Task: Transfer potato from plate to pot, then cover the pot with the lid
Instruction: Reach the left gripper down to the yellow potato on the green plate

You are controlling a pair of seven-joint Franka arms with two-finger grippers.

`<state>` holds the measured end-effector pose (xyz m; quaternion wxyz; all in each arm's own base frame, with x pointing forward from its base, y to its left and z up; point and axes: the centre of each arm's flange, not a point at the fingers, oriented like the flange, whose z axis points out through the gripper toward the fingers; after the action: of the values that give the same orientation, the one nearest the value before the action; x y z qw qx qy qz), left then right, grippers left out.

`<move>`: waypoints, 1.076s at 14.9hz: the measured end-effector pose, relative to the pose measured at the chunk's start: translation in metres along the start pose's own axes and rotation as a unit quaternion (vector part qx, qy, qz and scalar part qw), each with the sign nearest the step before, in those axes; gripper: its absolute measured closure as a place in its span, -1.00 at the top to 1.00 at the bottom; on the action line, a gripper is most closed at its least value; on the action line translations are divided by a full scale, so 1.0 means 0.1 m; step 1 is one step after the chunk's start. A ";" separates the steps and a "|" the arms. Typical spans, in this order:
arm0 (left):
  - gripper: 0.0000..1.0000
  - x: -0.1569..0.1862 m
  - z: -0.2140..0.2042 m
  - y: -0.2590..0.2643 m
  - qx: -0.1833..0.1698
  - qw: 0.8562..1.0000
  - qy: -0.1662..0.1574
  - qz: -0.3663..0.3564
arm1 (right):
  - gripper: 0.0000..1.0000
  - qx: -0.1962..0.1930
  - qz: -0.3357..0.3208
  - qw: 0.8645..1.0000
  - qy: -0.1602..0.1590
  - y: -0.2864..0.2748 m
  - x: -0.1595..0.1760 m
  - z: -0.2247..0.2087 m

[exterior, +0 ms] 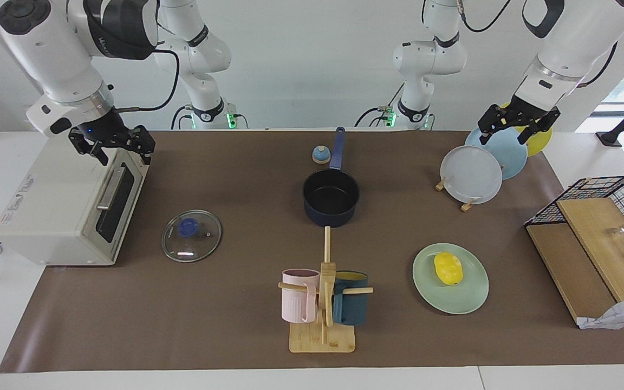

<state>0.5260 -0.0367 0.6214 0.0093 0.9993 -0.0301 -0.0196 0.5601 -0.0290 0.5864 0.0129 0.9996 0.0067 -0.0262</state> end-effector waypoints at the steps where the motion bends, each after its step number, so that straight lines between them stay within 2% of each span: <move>1: 1.00 0.00 0.00 0.00 0.000 1.000 0.000 0.000 | 1.00 0.000 0.000 1.000 0.000 0.00 0.00 0.00; 7: 1.00 0.01 0.01 0.00 0.000 1.000 0.003 -0.001 | 1.00 0.000 0.000 1.000 0.000 0.00 0.00 0.00; 12: 1.00 0.09 0.02 0.02 -0.001 1.000 0.027 0.001 | 1.00 0.000 0.000 1.000 0.000 0.00 0.00 0.00; 14: 1.00 0.25 0.11 0.04 -0.007 1.000 0.027 0.000 | 1.00 0.000 0.000 1.000 0.000 0.00 0.00 0.00; 16: 1.00 0.57 0.36 0.07 -0.011 1.000 0.014 0.000 | 1.00 0.000 0.000 1.000 0.000 0.00 0.00 0.00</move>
<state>0.5814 -0.0479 0.5835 0.0206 0.9993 -0.0297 -0.0057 0.5601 -0.0289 0.5864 0.0129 0.9996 0.0067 -0.0262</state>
